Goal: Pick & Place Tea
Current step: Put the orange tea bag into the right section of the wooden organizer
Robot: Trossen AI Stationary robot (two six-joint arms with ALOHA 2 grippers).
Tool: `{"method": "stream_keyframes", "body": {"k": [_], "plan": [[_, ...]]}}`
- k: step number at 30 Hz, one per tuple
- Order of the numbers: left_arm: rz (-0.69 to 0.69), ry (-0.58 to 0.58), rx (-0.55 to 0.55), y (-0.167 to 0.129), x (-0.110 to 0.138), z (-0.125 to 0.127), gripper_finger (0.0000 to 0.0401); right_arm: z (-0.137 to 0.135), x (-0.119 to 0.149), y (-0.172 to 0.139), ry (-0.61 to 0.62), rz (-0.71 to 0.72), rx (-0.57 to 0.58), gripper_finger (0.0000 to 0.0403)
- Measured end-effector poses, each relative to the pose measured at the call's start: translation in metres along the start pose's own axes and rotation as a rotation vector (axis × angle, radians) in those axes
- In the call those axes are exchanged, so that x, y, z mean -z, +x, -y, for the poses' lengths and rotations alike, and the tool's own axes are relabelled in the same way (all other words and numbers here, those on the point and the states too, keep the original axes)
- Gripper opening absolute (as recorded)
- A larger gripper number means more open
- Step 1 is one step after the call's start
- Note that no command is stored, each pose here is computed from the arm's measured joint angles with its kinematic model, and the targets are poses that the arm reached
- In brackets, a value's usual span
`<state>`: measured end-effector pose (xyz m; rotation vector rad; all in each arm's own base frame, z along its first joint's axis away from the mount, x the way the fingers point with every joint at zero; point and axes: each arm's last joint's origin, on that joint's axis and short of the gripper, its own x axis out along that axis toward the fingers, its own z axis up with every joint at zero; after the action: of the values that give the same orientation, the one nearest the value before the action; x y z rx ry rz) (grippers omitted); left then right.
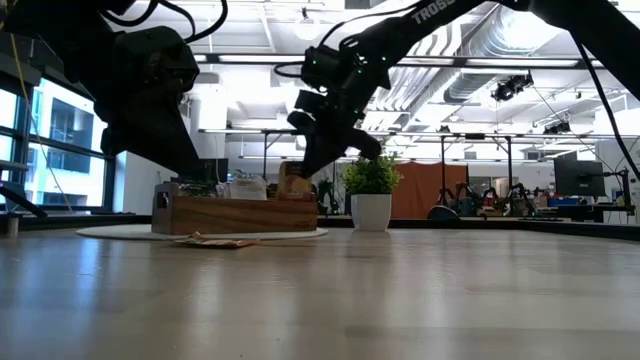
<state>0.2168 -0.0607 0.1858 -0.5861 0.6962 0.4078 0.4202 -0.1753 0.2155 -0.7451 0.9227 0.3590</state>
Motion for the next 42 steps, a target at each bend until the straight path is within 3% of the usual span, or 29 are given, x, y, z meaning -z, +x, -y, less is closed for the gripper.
{"method": "stream_keyframes", "body": {"k": [7, 16, 20, 27, 31, 35, 38, 42], "plan": [[-0.002, 0.002, -0.003, 0.000, 0.000, 0.000, 0.0128, 0.006, 0.001, 0.006, -0.007, 0.008, 0.057, 0.0007], [-0.005, 0.003, -0.005, 0.000, 0.001, -0.001, 0.0128, 0.007, 0.001, 0.006, 0.008, -0.004, 0.079, 0.0076], [-0.007, 0.004, -0.008, 0.000, 0.001, -0.001, 0.0128, 0.014, -0.002, 0.005, 0.037, 0.009, 0.164, 0.0095], [-0.008, 0.004, -0.008, 0.000, 0.001, -0.001, 0.0128, 0.021, -0.016, 0.002, 0.039, -0.066, 0.344, 0.0088], [0.025, 0.004, -0.031, 0.000, 0.000, -0.001, 0.0128, 0.017, -0.033, -0.021, 0.056, -0.138, 0.410, 0.0071], [0.022, -0.006, -0.029, 0.000, 0.000, -0.002, 0.0128, 0.004, -0.052, -0.062, 0.156, -0.086, 0.353, 0.0050], [-0.032, -0.089, 0.005, 0.001, 0.000, -0.002, 0.0128, -0.009, -0.064, -0.100, 0.295, 0.027, 0.264, 0.0028], [-0.073, -0.202, 0.019, 0.001, 0.001, -0.002, 0.0128, -0.027, -0.070, -0.138, 0.487, 0.177, 0.036, 0.0004]]}}
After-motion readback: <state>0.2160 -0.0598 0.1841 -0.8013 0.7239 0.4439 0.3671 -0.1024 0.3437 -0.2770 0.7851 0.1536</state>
